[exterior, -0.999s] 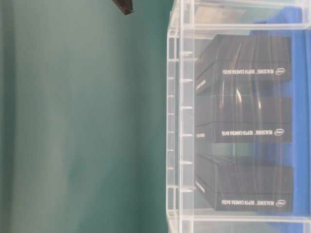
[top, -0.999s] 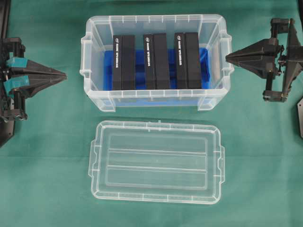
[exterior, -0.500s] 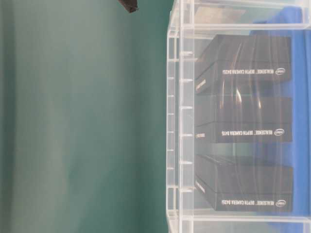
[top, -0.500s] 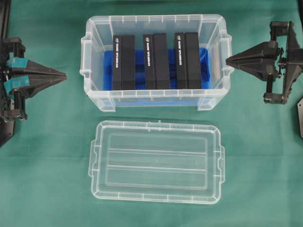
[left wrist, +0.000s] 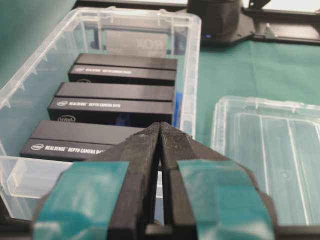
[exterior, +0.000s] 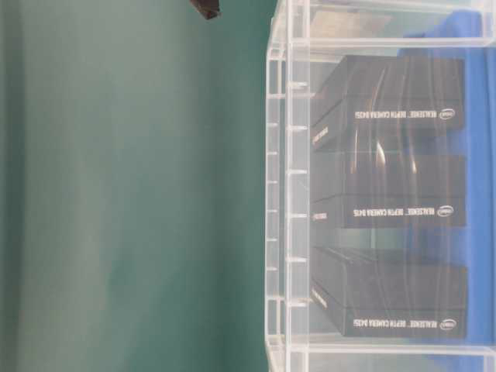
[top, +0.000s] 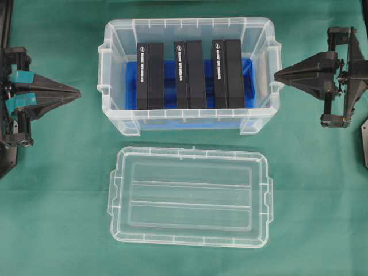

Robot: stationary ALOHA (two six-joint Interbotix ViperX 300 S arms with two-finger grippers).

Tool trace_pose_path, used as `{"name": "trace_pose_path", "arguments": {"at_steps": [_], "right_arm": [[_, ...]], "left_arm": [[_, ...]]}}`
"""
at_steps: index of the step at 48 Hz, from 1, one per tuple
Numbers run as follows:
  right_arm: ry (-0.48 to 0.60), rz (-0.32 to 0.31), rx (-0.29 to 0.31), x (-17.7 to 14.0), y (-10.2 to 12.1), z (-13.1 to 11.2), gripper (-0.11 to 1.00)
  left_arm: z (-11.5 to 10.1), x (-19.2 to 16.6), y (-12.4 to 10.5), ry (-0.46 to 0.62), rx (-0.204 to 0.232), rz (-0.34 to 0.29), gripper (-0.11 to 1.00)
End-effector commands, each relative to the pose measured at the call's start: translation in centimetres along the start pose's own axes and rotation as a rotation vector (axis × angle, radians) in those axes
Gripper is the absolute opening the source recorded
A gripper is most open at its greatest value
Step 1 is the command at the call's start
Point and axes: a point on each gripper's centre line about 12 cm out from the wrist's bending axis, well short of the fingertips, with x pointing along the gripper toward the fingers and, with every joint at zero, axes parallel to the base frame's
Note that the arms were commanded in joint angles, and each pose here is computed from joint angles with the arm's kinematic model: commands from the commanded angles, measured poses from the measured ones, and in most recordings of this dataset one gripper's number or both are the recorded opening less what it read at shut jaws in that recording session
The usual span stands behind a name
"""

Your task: Clamp the lid of the box with both arms, then lift and open it.

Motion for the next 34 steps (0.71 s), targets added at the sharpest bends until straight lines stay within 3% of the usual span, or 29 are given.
{"name": "trace_pose_path", "arguments": {"at_steps": [1,34], "right_arm": [[-0.011,0.008,0.000,0.14,0.04,0.40,0.00],[-0.008,0.037,-0.008,0.43,0.31,0.16,0.00]], "left_arm": [[0.40,0.18,0.05,-0.012,-0.001,0.001,0.01],[0.30,0.17,0.09,-0.008,-0.003,0.004,0.01]]}}
